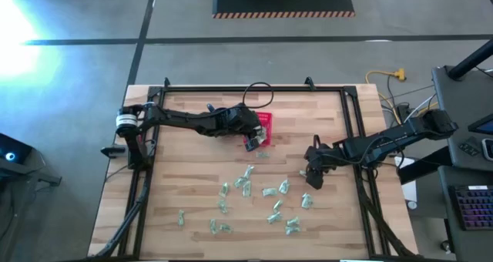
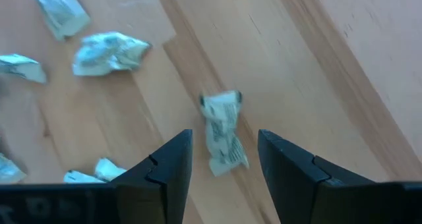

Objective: Pick and place Stevia / Truvia into bins
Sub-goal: Put the stevia packet into the basket

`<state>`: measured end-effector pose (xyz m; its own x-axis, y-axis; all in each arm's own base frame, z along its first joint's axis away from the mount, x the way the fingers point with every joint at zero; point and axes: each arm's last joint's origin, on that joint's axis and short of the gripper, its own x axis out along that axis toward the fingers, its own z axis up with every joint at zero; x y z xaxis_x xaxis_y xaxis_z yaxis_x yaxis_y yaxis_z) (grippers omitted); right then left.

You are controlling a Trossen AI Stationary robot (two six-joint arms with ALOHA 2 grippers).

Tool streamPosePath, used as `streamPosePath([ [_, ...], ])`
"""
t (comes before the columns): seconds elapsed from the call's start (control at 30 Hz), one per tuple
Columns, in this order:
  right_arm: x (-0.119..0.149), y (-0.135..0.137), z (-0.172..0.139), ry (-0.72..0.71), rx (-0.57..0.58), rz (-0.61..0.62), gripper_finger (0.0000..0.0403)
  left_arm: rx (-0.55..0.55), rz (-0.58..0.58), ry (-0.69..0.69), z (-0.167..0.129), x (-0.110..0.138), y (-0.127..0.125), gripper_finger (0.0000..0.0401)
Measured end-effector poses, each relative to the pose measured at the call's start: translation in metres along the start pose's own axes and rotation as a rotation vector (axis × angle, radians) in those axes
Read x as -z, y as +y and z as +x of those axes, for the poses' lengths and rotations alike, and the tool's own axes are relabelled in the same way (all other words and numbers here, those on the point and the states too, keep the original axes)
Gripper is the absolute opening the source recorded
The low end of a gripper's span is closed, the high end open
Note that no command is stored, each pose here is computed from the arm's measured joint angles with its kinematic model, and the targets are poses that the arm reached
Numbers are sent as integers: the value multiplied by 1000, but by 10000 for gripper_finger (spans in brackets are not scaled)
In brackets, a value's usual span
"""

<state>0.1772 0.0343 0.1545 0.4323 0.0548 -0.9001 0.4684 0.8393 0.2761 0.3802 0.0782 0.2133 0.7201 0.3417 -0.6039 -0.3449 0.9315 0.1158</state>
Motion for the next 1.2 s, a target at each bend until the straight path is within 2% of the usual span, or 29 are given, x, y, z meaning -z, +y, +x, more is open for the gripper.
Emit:
streamPosePath([
  [0.17, -3, 1, 2, -57, 13, -75, 164, 0, -8, -3, -7, -6, 2, 123],
  [0.27, -3, 1, 6, -45, 36, -125, 165, 20, -8, 3, -22, -13, 4, 136],
  [0.57, -2, 2, 27, 23, 48, -176, 164, 59, -11, -29, -83, -28, 8, 140],
  [0.8, 0, 1, 39, 83, 80, -142, 161, 79, -118, -35, -134, -24, 12, 140],
  [0.93, -2, 2, 37, 65, 98, -132, 126, 117, -151, 19, -166, -15, 8, 140],
  [1.13, -6, 4, 33, 31, 95, -182, 34, 173, -192, 123, -207, 3, -3, 140],
  [1.2, -6, 4, 33, 25, 87, -177, 16, 187, -203, 172, -219, 10, -6, 140],
])
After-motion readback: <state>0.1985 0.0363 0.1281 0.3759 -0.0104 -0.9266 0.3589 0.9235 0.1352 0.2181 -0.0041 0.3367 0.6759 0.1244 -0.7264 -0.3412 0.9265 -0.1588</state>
